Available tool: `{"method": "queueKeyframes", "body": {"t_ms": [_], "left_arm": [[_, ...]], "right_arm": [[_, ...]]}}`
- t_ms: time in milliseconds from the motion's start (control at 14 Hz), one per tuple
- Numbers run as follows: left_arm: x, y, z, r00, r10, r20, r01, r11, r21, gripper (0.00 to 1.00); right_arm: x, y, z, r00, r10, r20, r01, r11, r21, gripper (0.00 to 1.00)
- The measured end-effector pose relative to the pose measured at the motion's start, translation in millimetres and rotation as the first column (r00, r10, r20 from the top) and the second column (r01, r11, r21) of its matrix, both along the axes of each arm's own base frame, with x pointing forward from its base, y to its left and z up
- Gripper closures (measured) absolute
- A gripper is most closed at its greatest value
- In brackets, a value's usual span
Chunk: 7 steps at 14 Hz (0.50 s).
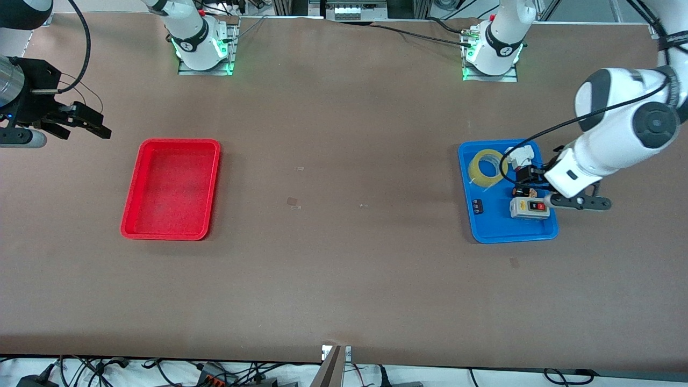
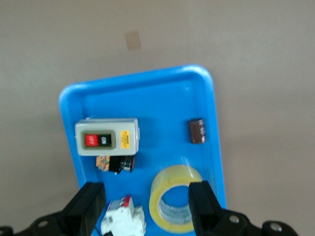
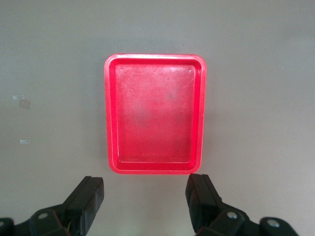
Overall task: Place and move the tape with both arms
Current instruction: 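Reach the left gripper down to the yellow tape roll in the blue tray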
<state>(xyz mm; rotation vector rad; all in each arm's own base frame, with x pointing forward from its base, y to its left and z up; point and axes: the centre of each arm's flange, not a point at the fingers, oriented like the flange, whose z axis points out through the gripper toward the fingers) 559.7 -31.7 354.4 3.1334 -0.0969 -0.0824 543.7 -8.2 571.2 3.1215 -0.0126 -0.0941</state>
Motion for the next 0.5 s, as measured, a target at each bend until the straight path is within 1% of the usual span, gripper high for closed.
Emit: {"method": "queueKeyframes", "body": {"t_ms": [143, 214, 357, 500], "left_arm": [[-32.5, 1.4, -40.5, 1.000, -0.008, 0.009, 0.008, 1.000, 0.001, 0.00], [-45.9, 2.1, -55.6, 1.000, -0.026, 0.000, 0.026, 1.000, 0.001, 0.00], [-63.4, 5.0, -76.1, 0.998, -0.061, -0.030, 0.061, 0.998, -0.002, 0.00], [-71.2, 8.0, -89.1, 0.996, -0.070, -0.053, 0.070, 0.998, -0.004, 0.00]], "right_arm": [[0.1, -1.0, -0.5, 1.000, 0.002, -0.001, -0.002, 1.000, -0.010, 0.00], [0.2, -1.1, -0.6, 1.000, 0.002, -0.001, -0.002, 1.000, -0.011, 0.00], [0.2, -1.2, -0.8, 1.000, 0.002, -0.002, -0.002, 1.000, -0.011, 0.00], [0.1, -1.2, -1.0, 1.000, 0.002, -0.003, -0.002, 1.000, -0.012, 0.00]]}}
